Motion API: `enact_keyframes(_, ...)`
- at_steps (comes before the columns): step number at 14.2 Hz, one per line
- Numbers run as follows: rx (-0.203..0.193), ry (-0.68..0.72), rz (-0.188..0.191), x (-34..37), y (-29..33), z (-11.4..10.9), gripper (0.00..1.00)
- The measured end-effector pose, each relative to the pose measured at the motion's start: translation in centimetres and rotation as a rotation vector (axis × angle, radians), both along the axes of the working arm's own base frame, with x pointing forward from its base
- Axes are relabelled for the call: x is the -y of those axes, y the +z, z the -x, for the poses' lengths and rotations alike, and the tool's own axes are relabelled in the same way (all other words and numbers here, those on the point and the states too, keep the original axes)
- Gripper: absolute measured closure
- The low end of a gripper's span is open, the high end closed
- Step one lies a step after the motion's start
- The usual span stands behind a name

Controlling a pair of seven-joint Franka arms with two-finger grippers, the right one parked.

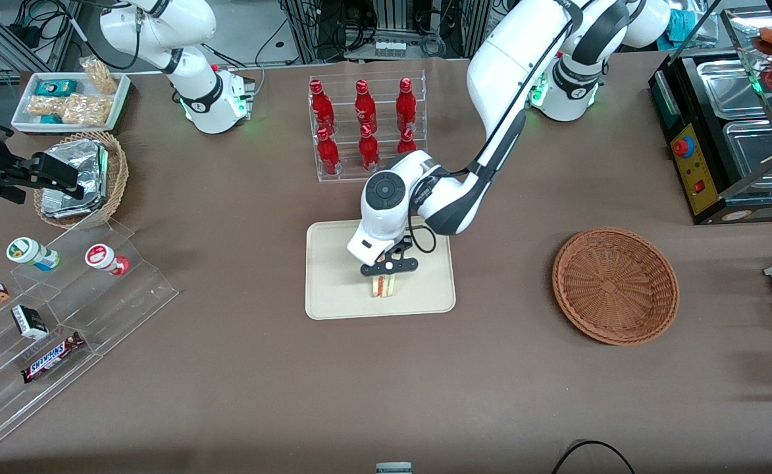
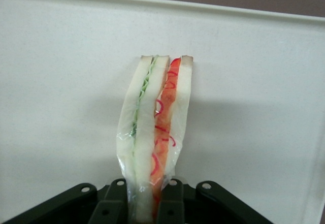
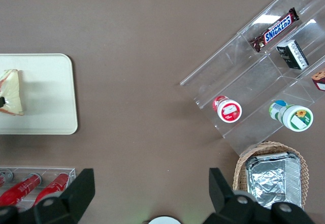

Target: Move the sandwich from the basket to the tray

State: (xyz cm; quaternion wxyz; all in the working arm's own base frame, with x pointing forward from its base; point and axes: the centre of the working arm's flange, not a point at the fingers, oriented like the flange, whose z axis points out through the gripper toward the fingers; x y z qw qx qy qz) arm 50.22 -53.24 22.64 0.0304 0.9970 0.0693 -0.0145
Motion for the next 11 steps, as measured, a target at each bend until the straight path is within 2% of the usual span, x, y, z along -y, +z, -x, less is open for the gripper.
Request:
enact_keyframes(3, 0.001, 0.008, 0.007, 0.3, 0.0, 0.0, 0.77)
enact_keyframes(7, 0.009, 0.016, 0.008, 0.3, 2.8, -0.8, 0.39)
enact_keyframes(9, -0.001, 0.025, -0.022, -0.8, 6.1, -1.2, 0.19)
enact_keyframes(11, -0.029, 0.054, -0.081, -3.4, 9.8, -2.1, 0.0)
